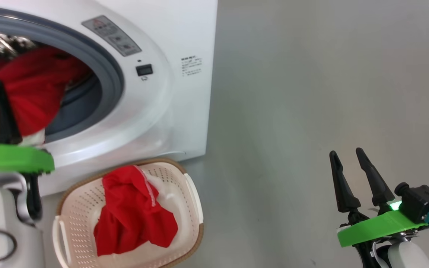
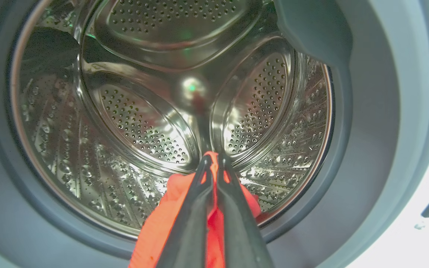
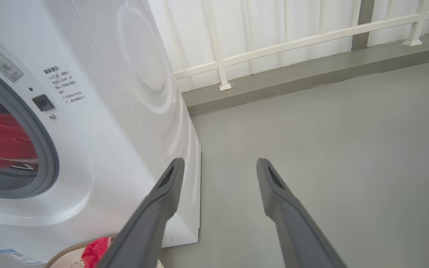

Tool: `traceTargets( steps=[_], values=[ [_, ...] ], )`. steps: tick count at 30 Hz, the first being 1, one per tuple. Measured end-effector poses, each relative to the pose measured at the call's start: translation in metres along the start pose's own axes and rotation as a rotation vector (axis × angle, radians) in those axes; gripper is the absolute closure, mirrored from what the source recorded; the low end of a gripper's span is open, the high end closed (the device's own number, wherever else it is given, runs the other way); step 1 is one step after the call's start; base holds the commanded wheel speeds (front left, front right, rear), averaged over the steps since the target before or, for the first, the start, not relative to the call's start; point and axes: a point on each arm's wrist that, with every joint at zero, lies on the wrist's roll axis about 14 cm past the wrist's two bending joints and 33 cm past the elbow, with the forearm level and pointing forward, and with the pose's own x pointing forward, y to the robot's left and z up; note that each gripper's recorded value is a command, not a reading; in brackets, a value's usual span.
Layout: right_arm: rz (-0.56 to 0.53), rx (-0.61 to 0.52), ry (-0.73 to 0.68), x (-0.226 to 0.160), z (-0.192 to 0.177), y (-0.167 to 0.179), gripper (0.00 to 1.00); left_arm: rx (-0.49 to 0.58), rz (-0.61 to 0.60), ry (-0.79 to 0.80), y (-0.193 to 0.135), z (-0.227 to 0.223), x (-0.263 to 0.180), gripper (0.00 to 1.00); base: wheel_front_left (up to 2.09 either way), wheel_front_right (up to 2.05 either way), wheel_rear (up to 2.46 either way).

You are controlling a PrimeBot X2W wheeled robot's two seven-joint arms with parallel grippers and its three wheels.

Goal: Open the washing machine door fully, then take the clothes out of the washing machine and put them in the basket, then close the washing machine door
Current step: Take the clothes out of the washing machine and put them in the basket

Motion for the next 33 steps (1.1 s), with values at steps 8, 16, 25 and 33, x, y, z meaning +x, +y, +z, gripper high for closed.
traceTargets(
  steps=[8, 16, 25, 33],
  values=[
    [0.027, 0.011, -0.017, -0.008, 0.006, 0.009, 0.00, -0.011, 0.041, -0.104, 0.017, 0.037, -0.037, 1.00, 0.00, 0.00, 0.00],
    [0.045, 0.017, -0.026, -0.010, 0.009, 0.016, 0.00, 0.009, 0.048, -0.213, 0.028, 0.074, -0.068, 1.00, 0.00, 0.00, 0.00],
    [0.056, 0.019, -0.001, -0.011, 0.000, 0.019, 0.00, -0.018, 0.005, -0.366, 0.011, 0.120, -0.085, 1.00, 0.00, 0.00, 0.00],
    [0.055, 0.019, 0.016, -0.008, -0.006, 0.019, 0.00, -0.020, -0.029, -0.268, -0.004, 0.087, -0.090, 1.00, 0.00, 0.00, 0.00]
  ],
)
